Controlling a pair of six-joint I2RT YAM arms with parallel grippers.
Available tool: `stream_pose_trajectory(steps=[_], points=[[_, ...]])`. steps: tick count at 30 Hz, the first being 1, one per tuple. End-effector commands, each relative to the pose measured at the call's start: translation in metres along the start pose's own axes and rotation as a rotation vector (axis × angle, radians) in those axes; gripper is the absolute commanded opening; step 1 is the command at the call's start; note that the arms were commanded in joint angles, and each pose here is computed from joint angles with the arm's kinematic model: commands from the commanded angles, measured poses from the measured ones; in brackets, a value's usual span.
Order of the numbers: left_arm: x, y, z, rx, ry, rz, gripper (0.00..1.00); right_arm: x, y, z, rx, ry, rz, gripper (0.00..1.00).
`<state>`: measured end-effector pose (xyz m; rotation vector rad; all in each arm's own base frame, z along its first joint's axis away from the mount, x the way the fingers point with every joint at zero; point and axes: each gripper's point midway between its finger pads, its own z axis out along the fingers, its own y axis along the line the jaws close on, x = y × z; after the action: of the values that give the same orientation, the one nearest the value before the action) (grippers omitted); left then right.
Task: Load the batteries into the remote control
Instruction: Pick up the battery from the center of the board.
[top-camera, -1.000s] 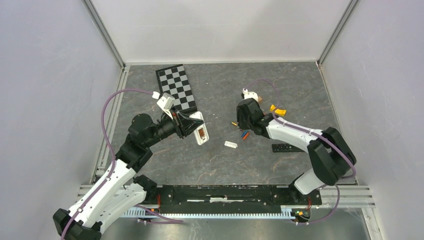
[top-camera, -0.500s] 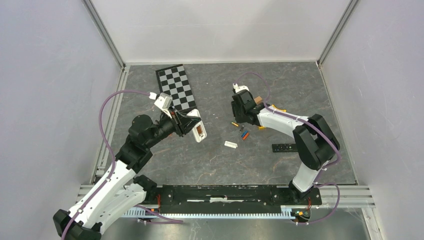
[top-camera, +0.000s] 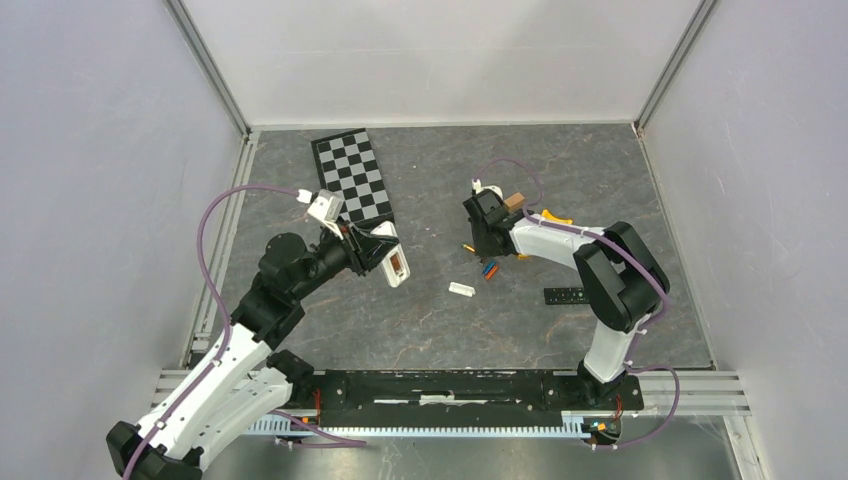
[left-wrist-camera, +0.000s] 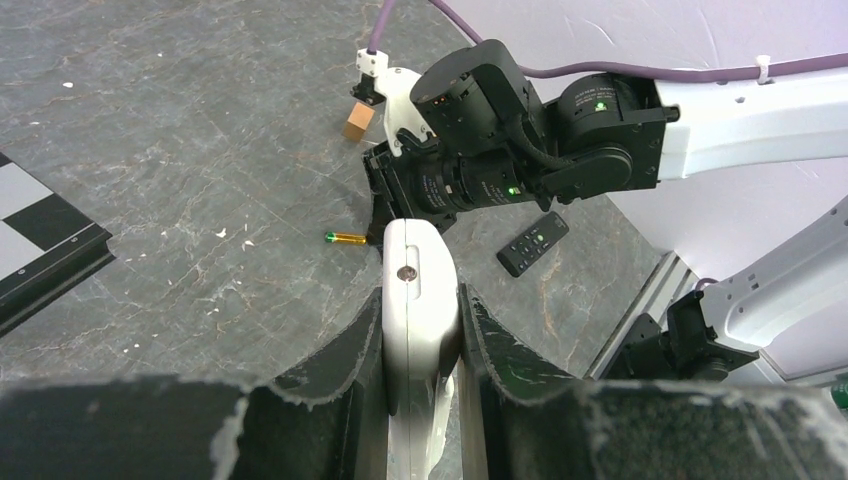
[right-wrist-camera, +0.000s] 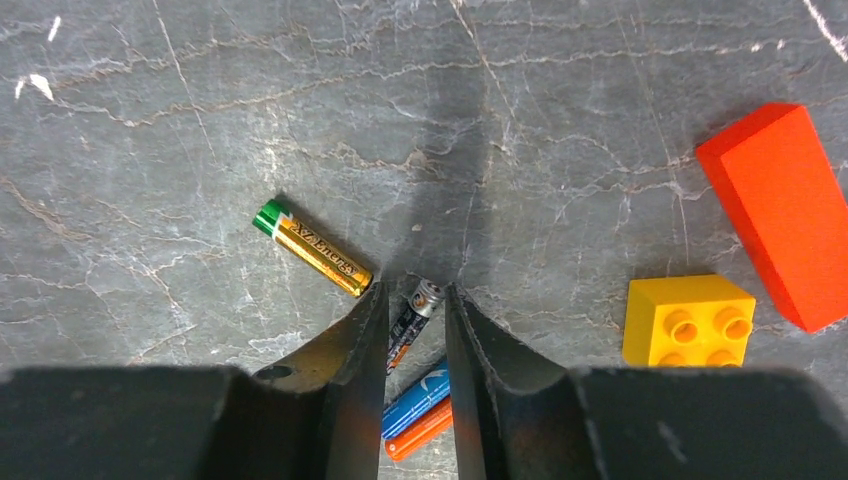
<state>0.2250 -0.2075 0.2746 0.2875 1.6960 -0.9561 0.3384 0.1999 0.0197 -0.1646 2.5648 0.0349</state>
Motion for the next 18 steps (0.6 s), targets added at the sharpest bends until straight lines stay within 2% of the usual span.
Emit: stream_pose_trajectory(steps=[1, 7, 12, 14, 18], points=[[-0.011, 0.0, 0.002, -0.006, -0.05, 0.003, 0.02, -0.001, 0.002, -0.003, 0.002, 0.006, 0.035, 0.31], [-0.006, 0.002, 0.006, -0.009, -0.026, -0.017, 0.02, 0.009, 0.0, 0.0, 0.011, 0.024, 0.033, 0.31], [-0.001, 0.001, 0.01, -0.004, 0.014, -0.048, 0.02, 0.015, 0.002, 0.005, 0.007, 0.039, 0.036, 0.24], [0.003, -0.001, 0.013, 0.004, 0.038, -0.071, 0.02, 0.016, 0.004, 0.007, -0.002, 0.038, 0.038, 0.18], [0.02, 0.005, 0.022, -0.004, 0.076, -0.16, 0.02, 0.015, 0.003, 0.007, -0.001, 0.028, 0.032, 0.13]])
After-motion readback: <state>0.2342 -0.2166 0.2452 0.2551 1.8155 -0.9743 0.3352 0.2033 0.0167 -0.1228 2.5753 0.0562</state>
